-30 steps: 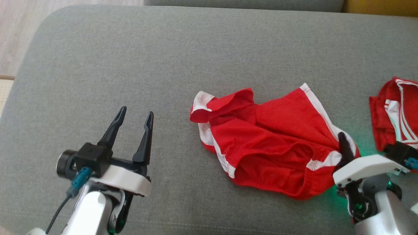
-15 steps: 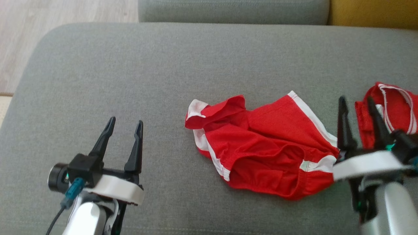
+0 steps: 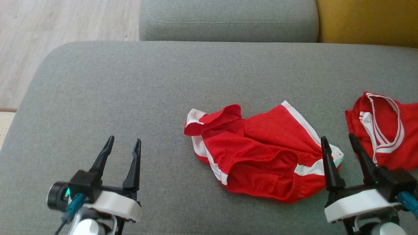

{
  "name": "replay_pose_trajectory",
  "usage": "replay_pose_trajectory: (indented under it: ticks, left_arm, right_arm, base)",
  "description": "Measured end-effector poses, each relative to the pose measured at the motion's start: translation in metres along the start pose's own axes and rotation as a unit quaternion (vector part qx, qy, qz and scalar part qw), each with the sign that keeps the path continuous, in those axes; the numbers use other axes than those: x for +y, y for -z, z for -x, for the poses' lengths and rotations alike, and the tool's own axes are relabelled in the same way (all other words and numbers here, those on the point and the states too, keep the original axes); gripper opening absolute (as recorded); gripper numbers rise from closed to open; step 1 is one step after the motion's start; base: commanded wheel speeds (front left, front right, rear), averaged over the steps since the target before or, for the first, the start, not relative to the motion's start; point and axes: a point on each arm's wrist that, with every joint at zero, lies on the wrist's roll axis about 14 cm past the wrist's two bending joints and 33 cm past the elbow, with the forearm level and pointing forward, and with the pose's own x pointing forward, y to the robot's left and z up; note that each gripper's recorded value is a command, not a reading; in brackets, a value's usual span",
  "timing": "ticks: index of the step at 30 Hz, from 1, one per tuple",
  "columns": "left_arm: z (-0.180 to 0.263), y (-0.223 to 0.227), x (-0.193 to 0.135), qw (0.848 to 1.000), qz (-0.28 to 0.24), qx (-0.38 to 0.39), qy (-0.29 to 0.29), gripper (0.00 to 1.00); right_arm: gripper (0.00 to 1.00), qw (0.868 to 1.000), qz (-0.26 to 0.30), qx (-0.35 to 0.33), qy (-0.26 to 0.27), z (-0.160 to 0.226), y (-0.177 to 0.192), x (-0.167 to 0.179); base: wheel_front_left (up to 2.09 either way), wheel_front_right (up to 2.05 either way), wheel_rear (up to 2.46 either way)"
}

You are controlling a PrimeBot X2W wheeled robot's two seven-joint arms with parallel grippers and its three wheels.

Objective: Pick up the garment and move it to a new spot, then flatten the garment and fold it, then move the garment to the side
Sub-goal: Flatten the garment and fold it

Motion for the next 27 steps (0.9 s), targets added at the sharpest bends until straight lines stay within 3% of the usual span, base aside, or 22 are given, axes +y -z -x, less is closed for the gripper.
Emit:
replay_pose_trajectory:
  ticks: [27]
  left_arm:
    - [0.0010, 0.0014, -0.0026, 1.000, -0.003, 0.004, 0.003, 1.00]
  right_arm:
    - [1.00, 1.000, -0.022, 0.000, 0.002, -0.0008, 0.0010, -0.0016]
  base:
    - [0.00, 0.00, 0.00]
